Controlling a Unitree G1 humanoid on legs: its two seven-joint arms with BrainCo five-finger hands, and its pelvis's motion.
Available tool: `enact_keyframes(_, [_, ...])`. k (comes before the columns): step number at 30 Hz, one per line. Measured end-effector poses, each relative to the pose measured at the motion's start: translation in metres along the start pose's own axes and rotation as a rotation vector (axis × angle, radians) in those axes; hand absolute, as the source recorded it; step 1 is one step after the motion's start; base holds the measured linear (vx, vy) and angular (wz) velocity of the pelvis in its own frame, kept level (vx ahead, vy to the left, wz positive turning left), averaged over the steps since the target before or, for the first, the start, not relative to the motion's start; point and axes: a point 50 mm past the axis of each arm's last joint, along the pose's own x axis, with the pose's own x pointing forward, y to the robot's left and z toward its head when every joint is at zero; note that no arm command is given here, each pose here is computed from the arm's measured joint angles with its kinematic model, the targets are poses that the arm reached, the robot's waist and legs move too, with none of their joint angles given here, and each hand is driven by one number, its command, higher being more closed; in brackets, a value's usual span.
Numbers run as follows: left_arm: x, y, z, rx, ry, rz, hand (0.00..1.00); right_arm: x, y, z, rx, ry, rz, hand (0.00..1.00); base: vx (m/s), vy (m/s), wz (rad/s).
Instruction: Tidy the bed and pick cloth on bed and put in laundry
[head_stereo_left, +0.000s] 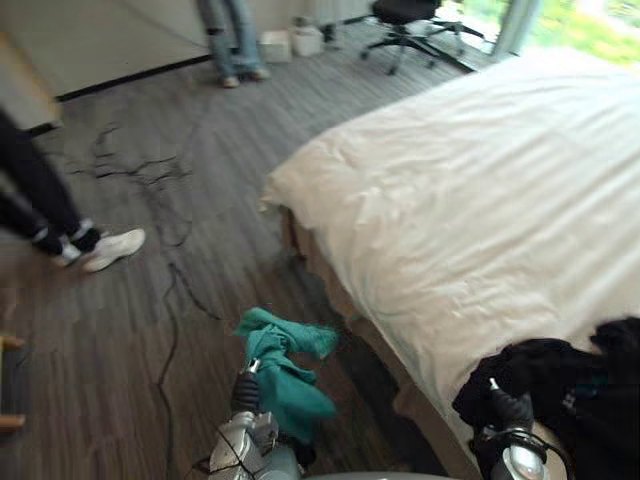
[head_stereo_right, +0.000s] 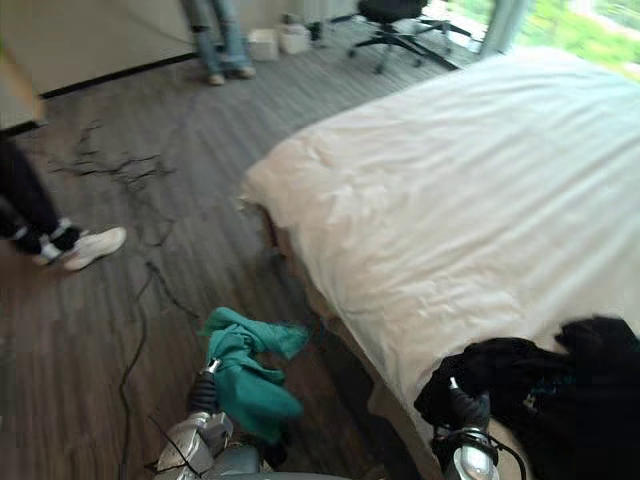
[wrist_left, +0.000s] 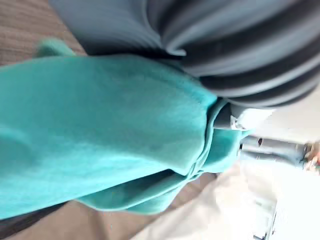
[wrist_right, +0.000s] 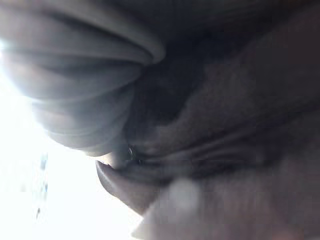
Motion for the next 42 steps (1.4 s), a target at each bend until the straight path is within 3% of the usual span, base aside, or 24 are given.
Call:
enact_keyframes(4, [-0.002,-0.007,-0.018,0.055,0.084,-0.013,1.00,-0.002,0.022,-0.023,-0.113,0.130,0.124,1.00,0.14,0.149,1.38])
enact_keyframes(10, [0.000,0.008,-0.011,0.125,0.065,0.030,1.00,-0.005,0.057,-0.022,-0.115,0.126,0.221,1.00,0.26,0.157,1.18])
enact_keyframes(17, [0.002,-0.014,-0.003,0.108,0.020,-0.034,1.00,-0.013,0.051,-0.032,-0.087,0.166,0.178,1.00,0.20,0.060,1.25])
enact_keyframes(19, [-0.004,-0.027,-0.015,0.186,0.067,-0.127,1.00,-0.022,0.063,-0.039,-0.014,0.193,0.191,1.00,0.07,0.007,0.37])
enact_keyframes(42, [-0.002,-0.037,-0.021,0.270,0.042,-0.064,1.00,-0.039,0.054,-0.045,-0.014,0.203,0.199,1.00,0.02,-0.014,-0.02])
